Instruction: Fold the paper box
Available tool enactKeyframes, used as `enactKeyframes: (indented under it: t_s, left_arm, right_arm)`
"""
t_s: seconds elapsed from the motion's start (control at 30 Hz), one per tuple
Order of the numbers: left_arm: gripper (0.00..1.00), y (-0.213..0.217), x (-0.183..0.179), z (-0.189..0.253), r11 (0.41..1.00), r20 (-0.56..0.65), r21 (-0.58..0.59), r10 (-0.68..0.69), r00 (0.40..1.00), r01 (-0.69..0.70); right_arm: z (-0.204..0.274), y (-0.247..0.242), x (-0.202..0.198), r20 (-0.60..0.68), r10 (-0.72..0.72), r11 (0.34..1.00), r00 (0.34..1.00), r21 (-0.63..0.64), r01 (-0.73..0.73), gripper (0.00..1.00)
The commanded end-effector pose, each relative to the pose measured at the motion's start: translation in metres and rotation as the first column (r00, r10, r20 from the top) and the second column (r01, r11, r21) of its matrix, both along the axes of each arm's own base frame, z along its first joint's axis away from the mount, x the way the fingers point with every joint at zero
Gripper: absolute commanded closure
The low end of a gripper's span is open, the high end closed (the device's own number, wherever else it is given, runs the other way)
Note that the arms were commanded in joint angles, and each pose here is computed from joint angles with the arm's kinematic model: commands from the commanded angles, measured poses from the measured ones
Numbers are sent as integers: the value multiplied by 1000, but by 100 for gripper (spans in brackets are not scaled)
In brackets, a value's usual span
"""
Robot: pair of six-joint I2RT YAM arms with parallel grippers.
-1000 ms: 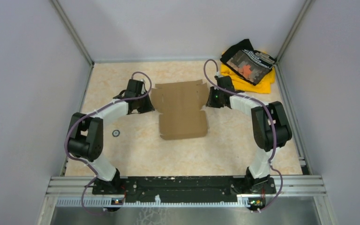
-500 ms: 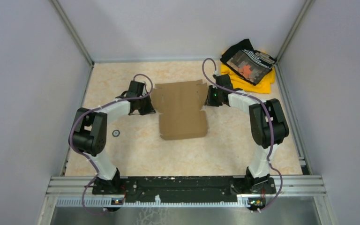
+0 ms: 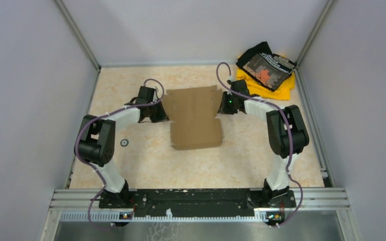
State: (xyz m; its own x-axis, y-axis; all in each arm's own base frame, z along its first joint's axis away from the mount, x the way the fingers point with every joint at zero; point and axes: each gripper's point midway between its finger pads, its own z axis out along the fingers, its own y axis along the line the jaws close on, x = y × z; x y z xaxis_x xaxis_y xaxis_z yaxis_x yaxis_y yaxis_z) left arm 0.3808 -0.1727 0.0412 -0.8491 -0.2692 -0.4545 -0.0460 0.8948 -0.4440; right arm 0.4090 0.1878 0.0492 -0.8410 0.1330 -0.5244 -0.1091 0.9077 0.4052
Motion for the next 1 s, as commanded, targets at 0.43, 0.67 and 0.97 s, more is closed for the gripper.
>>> enactKeyframes:
  t_s: [0.43,0.67,0.97]
  left_arm:
    - [74,-26,15,12,998,43,-46,-35,998,37]
    - [64,-31,14,12,998,42,-45,-44,998,46]
    - [62,-36,15,15,997,45,-48,-51,998,53]
  right_arm:
    - [27,23,19,76,44,998,996,46,-48,80]
    - [24,27,18,69,56,997,996,50,-59,80]
    - [24,36,18,67,74,996,995,50,-78,80]
